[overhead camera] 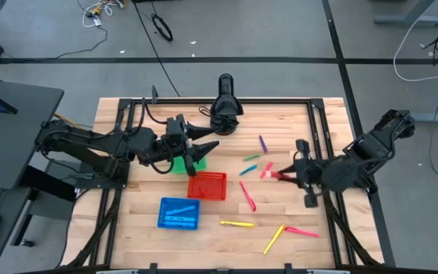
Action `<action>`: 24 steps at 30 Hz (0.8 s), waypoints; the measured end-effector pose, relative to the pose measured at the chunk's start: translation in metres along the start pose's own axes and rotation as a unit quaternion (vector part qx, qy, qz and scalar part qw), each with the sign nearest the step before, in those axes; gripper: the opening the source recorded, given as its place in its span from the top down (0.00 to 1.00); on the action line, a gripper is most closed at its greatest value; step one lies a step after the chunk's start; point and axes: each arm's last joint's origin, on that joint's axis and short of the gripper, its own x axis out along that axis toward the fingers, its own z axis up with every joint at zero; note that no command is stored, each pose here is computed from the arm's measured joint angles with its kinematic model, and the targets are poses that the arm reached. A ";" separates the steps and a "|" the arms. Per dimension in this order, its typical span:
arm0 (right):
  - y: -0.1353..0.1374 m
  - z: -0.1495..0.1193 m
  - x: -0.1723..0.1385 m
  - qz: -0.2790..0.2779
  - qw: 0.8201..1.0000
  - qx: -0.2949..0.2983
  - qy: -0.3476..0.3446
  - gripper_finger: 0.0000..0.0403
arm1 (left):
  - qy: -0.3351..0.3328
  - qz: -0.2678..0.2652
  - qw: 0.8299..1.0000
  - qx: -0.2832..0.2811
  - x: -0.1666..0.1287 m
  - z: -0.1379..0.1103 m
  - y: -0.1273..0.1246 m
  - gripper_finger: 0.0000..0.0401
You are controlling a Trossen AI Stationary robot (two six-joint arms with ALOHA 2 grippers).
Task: Pick & Place Markers
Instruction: Put the orange highlighter pen into the blue bin
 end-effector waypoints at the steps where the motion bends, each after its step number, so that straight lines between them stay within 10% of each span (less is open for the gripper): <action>1: -0.001 0.004 0.000 -0.013 1.000 0.007 -0.019 0.89 | 0.001 -0.003 1.000 0.000 0.000 0.000 0.000 0.45; 24: -0.026 0.054 0.019 -0.081 0.951 0.132 -0.267 0.89 | 0.010 -0.087 0.996 0.027 0.000 0.000 -0.005 0.45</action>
